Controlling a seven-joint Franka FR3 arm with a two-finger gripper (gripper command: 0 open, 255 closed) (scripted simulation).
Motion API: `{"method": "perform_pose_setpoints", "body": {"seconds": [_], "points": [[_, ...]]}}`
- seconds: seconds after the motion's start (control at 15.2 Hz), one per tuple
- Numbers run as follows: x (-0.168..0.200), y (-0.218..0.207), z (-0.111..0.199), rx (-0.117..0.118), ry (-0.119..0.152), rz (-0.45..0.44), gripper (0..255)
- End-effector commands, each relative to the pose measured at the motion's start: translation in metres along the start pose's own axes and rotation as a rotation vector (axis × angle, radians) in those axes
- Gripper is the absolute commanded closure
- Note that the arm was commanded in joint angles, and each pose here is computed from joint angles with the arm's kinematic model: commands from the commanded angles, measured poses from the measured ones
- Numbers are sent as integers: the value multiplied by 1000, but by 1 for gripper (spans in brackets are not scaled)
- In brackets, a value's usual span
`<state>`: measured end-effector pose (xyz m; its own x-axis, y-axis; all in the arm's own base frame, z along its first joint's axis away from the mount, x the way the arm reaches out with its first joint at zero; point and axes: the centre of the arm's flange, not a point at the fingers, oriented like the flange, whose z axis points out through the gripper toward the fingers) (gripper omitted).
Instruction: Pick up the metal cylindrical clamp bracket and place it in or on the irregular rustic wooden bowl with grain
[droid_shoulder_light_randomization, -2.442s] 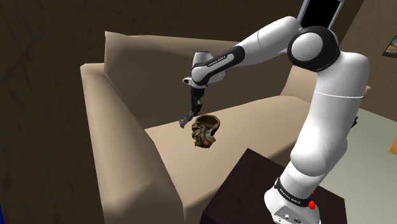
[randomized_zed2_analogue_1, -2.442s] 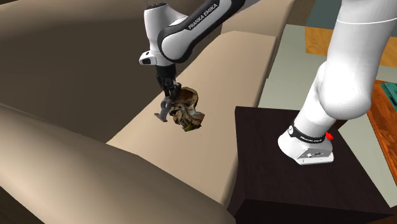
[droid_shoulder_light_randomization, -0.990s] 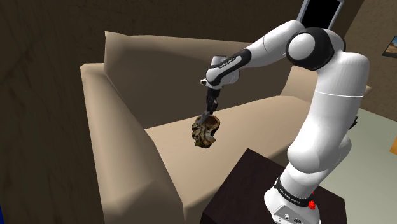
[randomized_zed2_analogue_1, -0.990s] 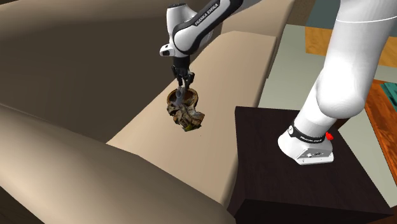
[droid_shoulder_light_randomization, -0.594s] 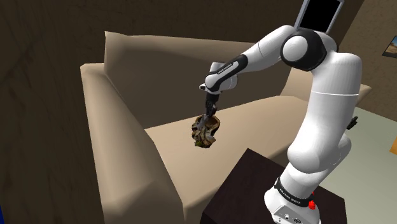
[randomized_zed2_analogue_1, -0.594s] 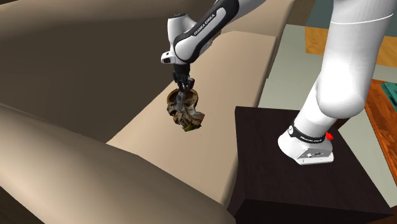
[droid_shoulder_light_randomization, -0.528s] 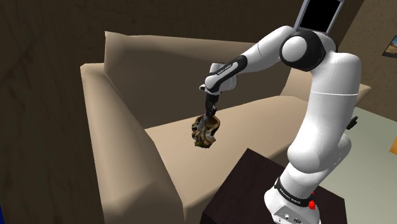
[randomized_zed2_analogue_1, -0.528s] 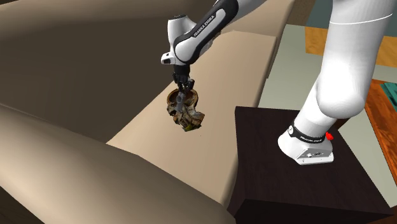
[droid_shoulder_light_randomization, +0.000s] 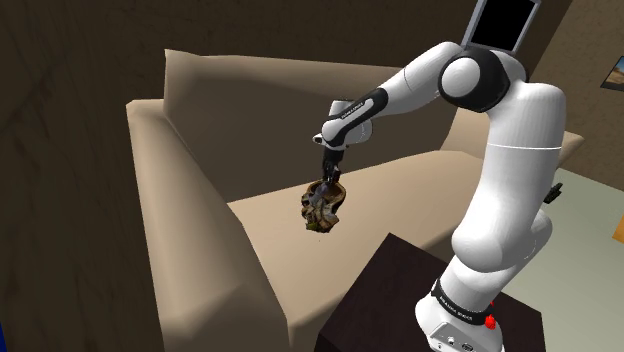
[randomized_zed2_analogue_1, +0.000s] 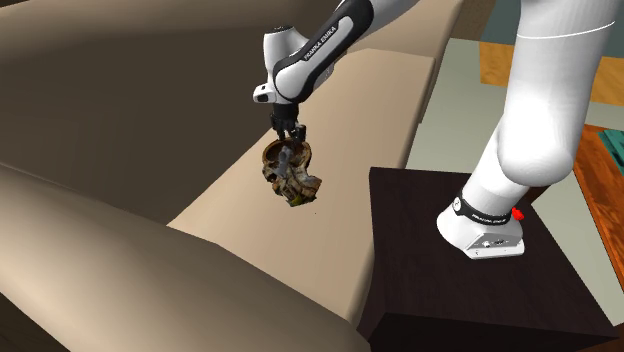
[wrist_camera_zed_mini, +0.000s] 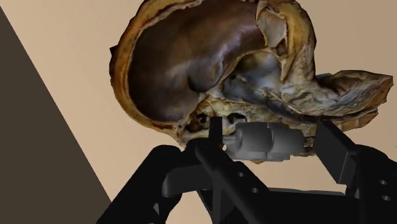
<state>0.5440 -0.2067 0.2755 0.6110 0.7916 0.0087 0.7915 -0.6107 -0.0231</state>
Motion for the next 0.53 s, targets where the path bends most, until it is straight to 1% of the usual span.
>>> {"method": "perform_pose_setpoints", "body": {"seconds": [0.0, 0.26, 0.46], "points": [[0, 0, 0, 0, 0, 0, 0], [0, 0, 0, 0, 0, 0, 0], [0, 0, -40, 0, 0, 0, 0]]}}
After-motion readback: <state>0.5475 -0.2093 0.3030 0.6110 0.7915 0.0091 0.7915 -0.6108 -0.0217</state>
